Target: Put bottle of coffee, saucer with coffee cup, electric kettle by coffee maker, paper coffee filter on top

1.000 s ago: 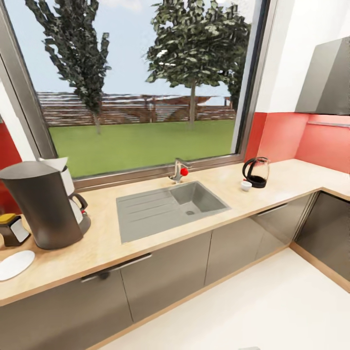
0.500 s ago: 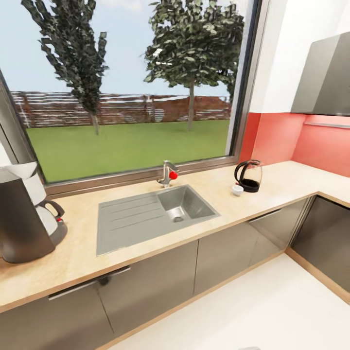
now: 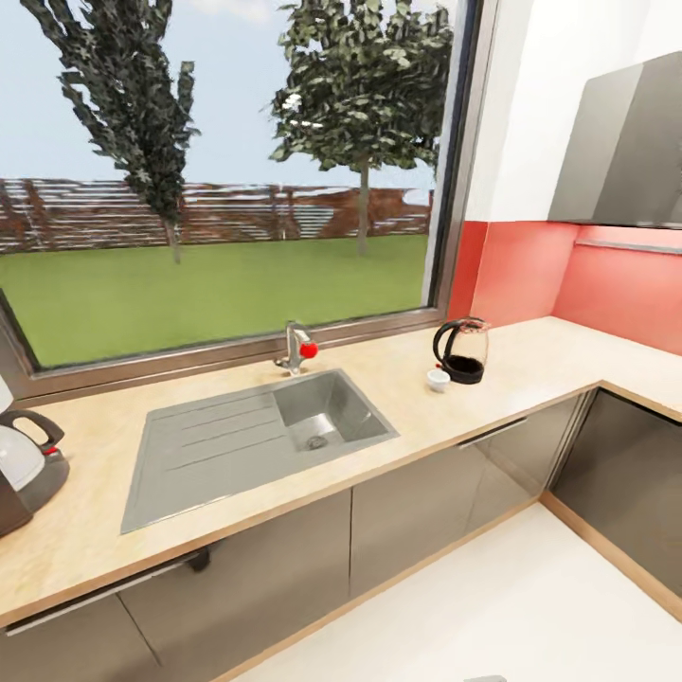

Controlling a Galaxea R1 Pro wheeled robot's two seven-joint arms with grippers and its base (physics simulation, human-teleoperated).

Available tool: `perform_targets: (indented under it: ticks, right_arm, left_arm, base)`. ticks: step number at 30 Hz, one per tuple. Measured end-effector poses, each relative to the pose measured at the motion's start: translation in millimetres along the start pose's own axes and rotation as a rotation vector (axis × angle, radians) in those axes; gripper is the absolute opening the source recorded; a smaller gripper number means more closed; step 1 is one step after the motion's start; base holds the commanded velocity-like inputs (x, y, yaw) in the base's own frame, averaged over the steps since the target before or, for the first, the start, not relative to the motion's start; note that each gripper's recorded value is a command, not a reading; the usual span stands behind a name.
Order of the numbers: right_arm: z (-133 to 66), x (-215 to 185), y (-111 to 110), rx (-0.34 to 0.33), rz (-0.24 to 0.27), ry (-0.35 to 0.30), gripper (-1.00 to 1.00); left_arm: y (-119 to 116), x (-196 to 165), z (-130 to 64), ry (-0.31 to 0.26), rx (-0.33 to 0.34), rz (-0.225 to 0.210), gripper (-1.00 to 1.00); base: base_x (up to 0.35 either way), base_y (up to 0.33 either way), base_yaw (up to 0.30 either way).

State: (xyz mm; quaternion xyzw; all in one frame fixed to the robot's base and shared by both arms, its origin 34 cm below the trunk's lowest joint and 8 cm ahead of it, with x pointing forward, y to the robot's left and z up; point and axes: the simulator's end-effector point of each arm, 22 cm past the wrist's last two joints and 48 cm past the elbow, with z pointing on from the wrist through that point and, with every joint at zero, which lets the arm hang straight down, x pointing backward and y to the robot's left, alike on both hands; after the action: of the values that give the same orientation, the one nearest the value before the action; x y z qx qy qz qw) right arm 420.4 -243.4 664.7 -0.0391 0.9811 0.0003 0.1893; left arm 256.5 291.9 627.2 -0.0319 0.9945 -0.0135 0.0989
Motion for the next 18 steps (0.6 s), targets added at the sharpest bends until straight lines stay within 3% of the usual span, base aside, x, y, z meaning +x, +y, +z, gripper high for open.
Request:
perform_targets:
  ticks: [18]
  right_arm:
    - [0.0, 0.0, 0.5, -0.001, 0.0, 0.0, 1.0]
  left_arm:
    - [-5.0, 0.4, 0.4, 0.0, 0.006, -0.001, 1.0]
  base:
    - [0.221, -0.265, 0.0]
